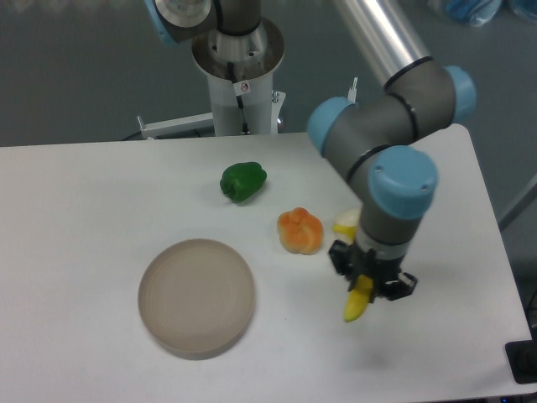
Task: Pick up the banana from the plate
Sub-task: 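Lift the banana off the plate and carry it beside the orange bun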
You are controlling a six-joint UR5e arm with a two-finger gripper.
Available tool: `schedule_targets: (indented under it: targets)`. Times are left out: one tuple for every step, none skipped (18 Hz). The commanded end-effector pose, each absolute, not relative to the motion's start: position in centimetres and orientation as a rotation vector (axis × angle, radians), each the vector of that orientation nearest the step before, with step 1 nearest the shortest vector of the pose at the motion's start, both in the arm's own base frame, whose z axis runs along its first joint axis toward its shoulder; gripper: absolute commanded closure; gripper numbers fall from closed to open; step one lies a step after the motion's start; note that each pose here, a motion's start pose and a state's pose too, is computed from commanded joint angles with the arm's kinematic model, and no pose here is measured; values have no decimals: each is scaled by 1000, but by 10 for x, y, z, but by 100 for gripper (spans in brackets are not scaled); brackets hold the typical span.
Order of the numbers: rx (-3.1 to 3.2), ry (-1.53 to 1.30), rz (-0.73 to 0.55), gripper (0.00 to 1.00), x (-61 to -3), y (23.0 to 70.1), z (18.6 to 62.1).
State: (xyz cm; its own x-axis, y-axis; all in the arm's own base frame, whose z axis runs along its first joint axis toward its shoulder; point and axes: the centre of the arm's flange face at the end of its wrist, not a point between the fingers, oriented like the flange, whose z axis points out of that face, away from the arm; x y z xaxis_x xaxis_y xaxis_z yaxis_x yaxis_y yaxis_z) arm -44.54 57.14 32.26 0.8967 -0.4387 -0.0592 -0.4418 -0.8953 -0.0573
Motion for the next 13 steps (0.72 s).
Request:
schedule_targets:
  targets:
    - [-2998, 754, 79, 100, -454, 565, 320]
    - [-3011, 808, 97, 100, -459, 561, 318]
    - [-3033, 833, 104, 100, -469, 555, 312]
    - [-3038, 839, 100, 100, -482, 546, 311]
    - [-3035, 866, 81, 100, -487, 541, 308]
    - [-3026, 904, 76, 100, -489, 539, 308]
    - [-3013, 931, 74, 100, -499, 530, 308]
    - [-3001, 965, 77, 100, -504, 528, 309]
    - [-2987, 1018, 78, 100, -505, 529, 308]
    - [-2971, 1064, 83, 100, -507, 529, 309]
    - [-2966, 1086, 78, 100, -510, 526, 306]
    - [-2966, 1088, 76, 100, -511, 525, 306]
    - [-2965, 1091, 76, 100, -514, 522, 306]
